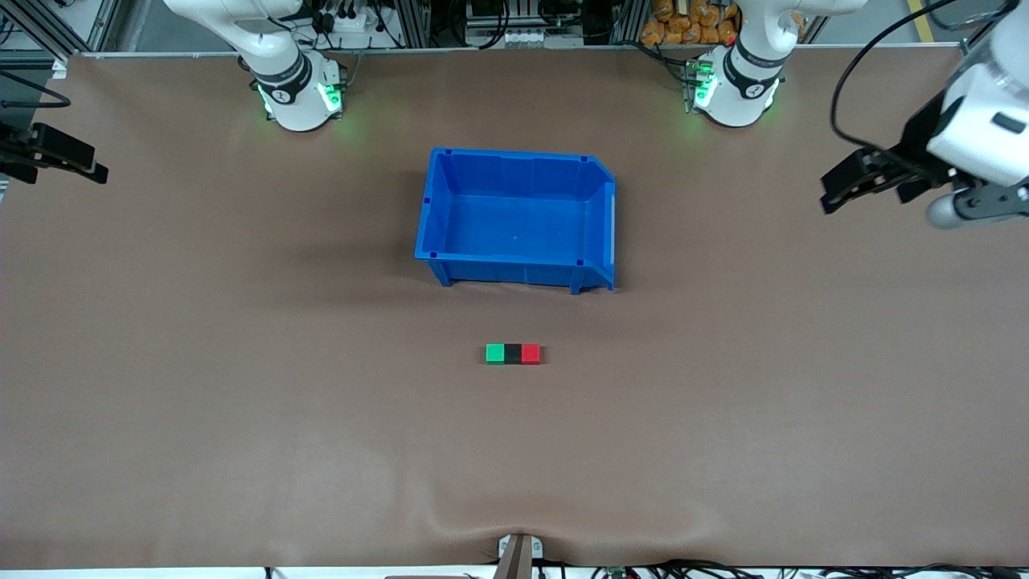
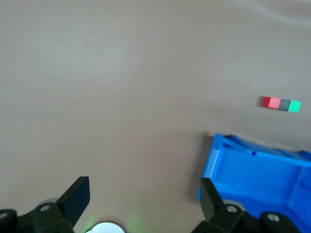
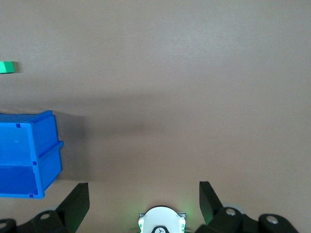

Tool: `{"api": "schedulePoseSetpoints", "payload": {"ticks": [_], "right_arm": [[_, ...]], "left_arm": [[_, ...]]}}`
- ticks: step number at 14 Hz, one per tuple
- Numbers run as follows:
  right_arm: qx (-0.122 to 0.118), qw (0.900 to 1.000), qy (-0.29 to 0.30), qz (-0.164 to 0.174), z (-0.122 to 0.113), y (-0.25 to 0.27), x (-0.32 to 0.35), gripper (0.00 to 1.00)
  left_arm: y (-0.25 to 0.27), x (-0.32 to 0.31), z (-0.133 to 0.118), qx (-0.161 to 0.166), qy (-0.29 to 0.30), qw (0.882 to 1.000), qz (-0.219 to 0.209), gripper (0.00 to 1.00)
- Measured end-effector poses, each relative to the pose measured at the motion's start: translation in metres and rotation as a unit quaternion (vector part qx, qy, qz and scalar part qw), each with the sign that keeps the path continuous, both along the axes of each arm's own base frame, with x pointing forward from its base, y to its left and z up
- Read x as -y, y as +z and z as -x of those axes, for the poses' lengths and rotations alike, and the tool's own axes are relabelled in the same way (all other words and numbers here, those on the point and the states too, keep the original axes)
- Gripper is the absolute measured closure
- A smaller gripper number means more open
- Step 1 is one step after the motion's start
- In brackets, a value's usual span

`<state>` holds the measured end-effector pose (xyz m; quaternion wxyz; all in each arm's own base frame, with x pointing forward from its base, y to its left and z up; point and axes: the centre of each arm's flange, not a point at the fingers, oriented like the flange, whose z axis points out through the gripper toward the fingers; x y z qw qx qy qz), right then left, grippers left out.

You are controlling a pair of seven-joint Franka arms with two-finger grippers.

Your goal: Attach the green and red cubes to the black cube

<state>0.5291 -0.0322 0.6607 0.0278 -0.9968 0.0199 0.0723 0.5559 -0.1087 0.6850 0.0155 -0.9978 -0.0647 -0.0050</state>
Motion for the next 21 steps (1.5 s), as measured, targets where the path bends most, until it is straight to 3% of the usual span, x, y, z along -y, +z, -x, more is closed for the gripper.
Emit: {"api": "schedulePoseSetpoints", "payload": {"ticks": [4, 10, 21], "right_arm": [[0.014, 1.000, -0.001, 0.002, -0.008, -0.006, 0.001, 0.00], [0.009, 1.000, 0.000, 0.005, -0.013, -0.014, 0.001, 0.00], [0.008, 1.000, 0.000, 0.007, -0.013, -0.015, 0.000, 0.00]], "left_arm": [[-0.002, -0.020, 0.024, -0.013, 0.007, 1.000, -0.005, 0.00], [-0.016, -0.032, 0.066, -0.023, 0.014, 1.000, -0.010, 0.00], [-0.016, -0.038, 0.064, -0.013, -0.012, 1.000, -0.008, 0.00]]}}
